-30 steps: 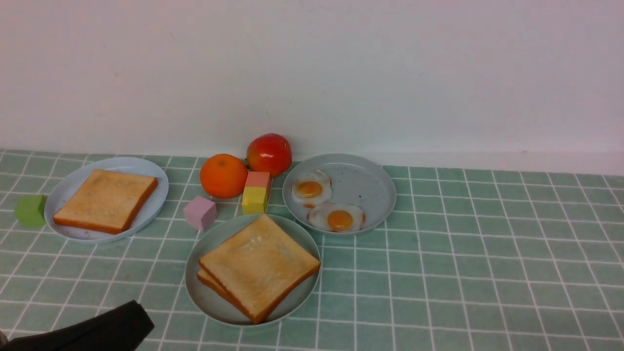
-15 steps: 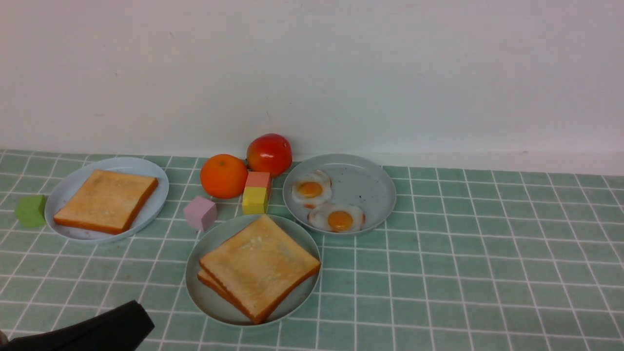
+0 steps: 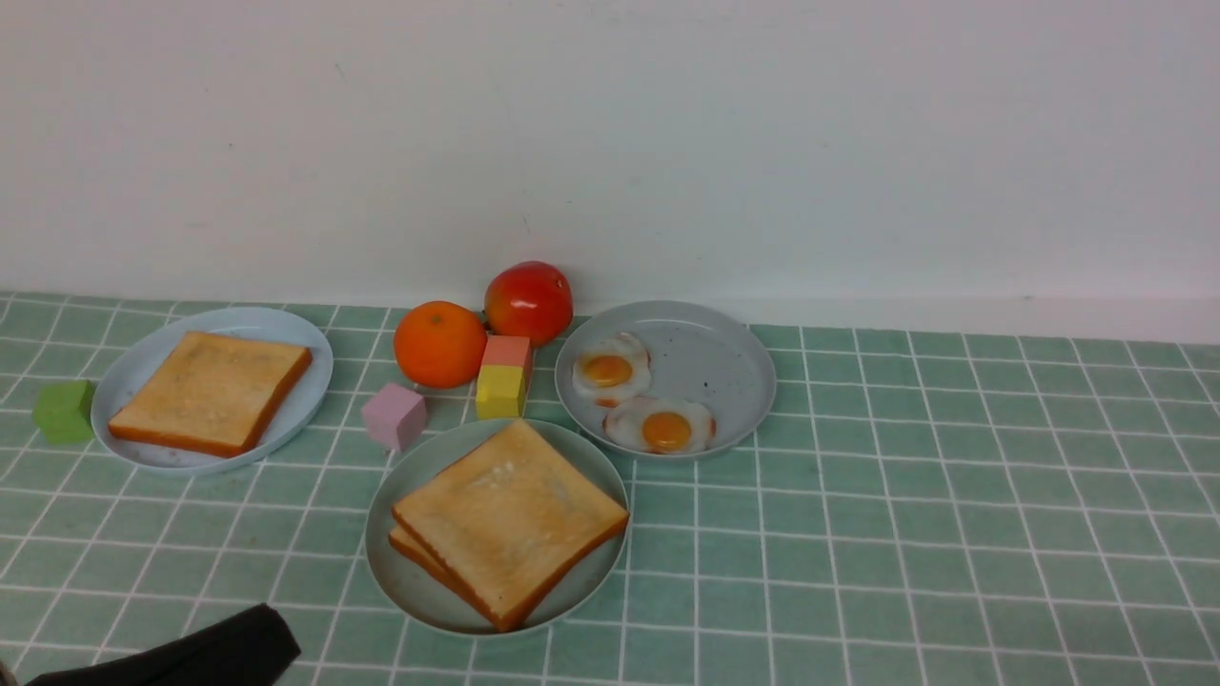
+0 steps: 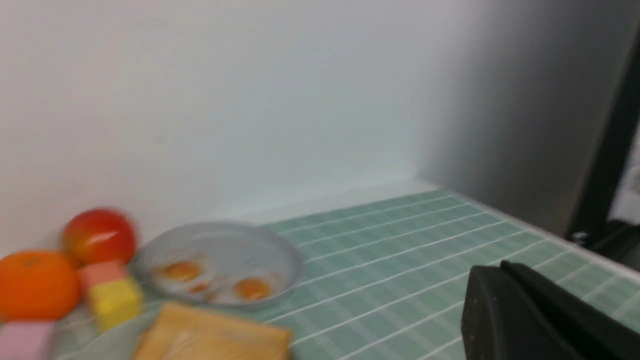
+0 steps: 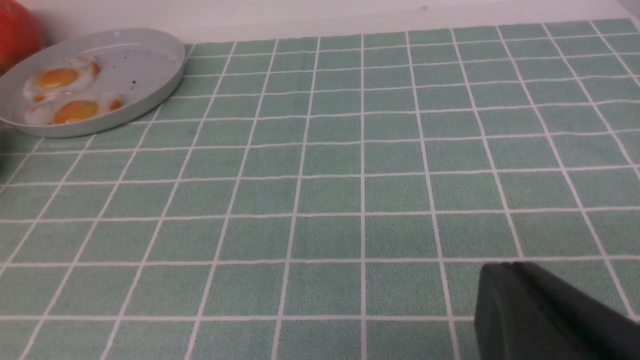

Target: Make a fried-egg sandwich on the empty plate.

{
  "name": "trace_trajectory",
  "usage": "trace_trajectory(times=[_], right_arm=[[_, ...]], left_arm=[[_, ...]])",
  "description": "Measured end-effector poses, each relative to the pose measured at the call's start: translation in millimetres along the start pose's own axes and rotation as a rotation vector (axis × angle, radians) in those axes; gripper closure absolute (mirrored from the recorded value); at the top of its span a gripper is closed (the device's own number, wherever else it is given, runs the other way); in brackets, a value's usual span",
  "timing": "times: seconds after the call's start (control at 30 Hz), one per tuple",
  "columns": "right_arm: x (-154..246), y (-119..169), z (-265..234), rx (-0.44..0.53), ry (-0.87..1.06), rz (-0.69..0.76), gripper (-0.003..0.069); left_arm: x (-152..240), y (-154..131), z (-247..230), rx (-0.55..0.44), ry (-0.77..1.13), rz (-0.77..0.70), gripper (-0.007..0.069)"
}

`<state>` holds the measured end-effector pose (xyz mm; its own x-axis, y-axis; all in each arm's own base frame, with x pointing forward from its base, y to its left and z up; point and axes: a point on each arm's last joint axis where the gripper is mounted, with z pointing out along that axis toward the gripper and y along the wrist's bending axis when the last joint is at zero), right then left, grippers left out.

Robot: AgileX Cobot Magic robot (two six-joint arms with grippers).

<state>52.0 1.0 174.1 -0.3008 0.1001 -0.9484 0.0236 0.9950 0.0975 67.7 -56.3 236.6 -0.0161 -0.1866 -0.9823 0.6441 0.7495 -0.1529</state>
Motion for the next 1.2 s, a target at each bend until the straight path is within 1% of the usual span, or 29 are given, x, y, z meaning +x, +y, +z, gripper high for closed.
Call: trace_trajectory(times=[0.07, 0.23, 0.27, 0.3, 0.37, 0.43, 0.5, 0.53, 0.6, 1.2], right_arm=[[0, 0, 0, 0.000, 0.000, 0.000, 0.0656], [0, 0, 0, 0.000, 0.000, 0.000, 0.0652], [0, 0, 0, 0.000, 0.000, 0.000, 0.0652], [0, 0, 0, 0.000, 0.000, 0.000, 0.0650], [0, 0, 0, 0.000, 0.000, 0.000, 0.0648], [0, 0, 0, 0.000, 0.000, 0.000, 0.0646], [0, 0, 0, 0.001, -0.001, 0.000, 0.0644], [0, 0, 0, 0.001, -0.001, 0.000, 0.0644], [0, 0, 0, 0.000, -0.001, 0.001, 0.0642], [0, 0, 0, 0.000, -0.001, 0.004, 0.0619]], left_arm=[[3, 8, -4, -0.083, -0.005, 0.004, 0.0627], [13, 27, -24, -0.355, -0.035, -0.001, 0.0638], [14, 28, -25, -0.378, -0.038, -0.002, 0.0638], [18, 33, -31, -0.458, -0.039, -0.006, 0.0638], [24, 37, -40, -0.568, -0.027, -0.027, 0.0638], [32, 39, -45, -0.637, 0.033, -0.067, 0.0638], [46, 41, -50, -0.705, 0.156, -0.126, 0.0638], [47, 41, -50, -0.713, 0.165, -0.129, 0.0638], [55, 42, -53, -0.744, 0.244, -0.168, 0.0638], [55, 42, -53, -0.744, 0.247, -0.172, 0.0638]])
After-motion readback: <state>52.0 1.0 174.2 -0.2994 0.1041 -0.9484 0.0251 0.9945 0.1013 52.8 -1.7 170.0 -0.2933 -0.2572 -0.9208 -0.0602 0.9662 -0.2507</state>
